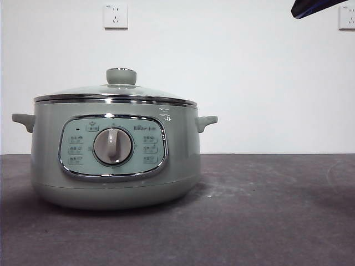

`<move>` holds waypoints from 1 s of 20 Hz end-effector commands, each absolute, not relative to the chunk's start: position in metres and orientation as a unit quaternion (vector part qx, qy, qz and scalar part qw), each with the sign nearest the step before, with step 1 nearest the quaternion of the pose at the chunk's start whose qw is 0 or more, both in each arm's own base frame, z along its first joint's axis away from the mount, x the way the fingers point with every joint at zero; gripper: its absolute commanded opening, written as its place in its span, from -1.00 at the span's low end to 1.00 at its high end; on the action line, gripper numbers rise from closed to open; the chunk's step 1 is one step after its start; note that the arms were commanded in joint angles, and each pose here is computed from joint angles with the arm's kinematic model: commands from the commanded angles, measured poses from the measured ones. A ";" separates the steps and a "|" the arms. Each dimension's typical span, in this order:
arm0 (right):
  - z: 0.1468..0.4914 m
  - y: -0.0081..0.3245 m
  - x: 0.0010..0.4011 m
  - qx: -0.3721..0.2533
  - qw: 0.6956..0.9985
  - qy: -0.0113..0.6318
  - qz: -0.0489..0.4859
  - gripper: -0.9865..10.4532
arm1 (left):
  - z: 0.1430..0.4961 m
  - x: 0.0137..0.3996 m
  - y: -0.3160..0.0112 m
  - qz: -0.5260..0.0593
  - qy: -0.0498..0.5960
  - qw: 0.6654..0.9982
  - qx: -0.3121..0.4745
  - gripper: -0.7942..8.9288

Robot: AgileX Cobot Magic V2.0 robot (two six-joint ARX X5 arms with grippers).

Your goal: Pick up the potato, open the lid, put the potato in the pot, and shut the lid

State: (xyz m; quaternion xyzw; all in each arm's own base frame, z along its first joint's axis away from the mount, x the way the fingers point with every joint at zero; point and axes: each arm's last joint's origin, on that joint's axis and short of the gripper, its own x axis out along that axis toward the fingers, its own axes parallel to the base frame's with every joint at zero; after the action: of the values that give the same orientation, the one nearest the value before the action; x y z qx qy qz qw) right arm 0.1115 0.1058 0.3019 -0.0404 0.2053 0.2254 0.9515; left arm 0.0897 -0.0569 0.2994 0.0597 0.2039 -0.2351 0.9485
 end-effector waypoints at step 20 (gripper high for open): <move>0.300 0.105 0.111 -0.038 0.952 0.206 0.223 -0.78 | 0.185 0.096 -0.004 -0.054 0.079 0.995 0.015 -0.84</move>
State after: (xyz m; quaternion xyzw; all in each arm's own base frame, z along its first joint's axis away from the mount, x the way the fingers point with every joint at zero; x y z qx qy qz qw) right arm 0.1111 0.1053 0.3018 -0.0410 0.2062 0.2251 0.9514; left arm 0.0962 -0.0037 0.1856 0.0095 0.0843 -0.0530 0.9950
